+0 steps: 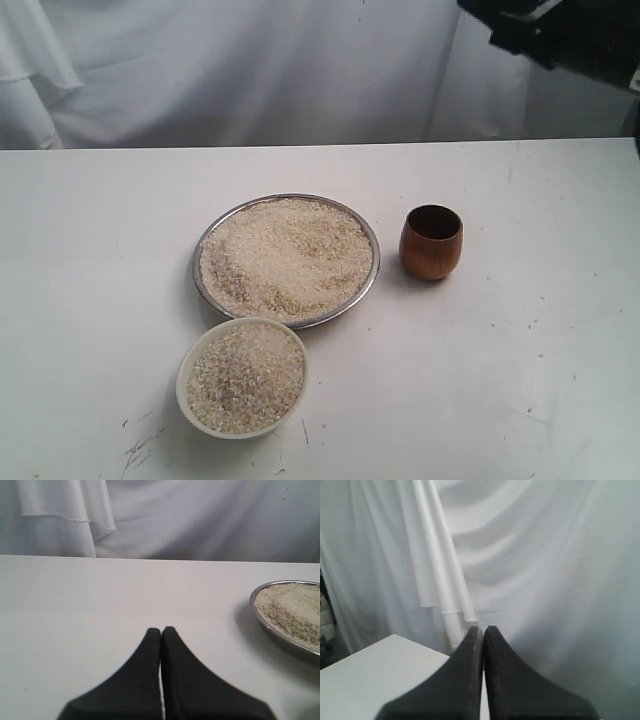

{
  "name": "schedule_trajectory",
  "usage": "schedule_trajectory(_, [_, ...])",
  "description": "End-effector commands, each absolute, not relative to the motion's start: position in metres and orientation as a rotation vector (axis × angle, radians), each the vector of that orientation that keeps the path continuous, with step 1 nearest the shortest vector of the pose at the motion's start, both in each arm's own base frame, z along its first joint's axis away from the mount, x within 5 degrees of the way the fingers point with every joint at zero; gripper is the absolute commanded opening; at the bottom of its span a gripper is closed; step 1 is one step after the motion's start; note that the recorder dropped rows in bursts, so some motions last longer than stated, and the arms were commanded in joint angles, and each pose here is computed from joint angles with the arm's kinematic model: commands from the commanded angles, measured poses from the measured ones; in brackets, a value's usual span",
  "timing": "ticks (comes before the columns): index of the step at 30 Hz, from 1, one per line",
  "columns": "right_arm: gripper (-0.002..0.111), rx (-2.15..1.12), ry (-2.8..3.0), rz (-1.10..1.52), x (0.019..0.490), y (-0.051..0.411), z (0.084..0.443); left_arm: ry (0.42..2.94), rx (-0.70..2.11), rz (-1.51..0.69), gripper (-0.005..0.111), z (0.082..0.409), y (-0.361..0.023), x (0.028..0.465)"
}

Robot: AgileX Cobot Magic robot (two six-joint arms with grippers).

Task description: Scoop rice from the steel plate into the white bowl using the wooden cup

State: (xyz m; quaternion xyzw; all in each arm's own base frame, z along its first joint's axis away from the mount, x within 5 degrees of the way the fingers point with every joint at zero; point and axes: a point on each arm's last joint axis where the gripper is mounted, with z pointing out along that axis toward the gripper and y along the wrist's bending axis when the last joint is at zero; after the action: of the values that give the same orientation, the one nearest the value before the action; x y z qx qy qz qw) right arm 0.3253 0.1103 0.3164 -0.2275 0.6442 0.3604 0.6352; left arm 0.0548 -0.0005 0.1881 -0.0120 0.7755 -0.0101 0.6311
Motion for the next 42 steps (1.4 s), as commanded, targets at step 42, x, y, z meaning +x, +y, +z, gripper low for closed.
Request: schedule_trajectory(42, [0.000,-0.108,1.378,0.205,0.119,0.024,0.403,1.768,-0.030,-0.027,0.000,0.187,-0.001,0.055])
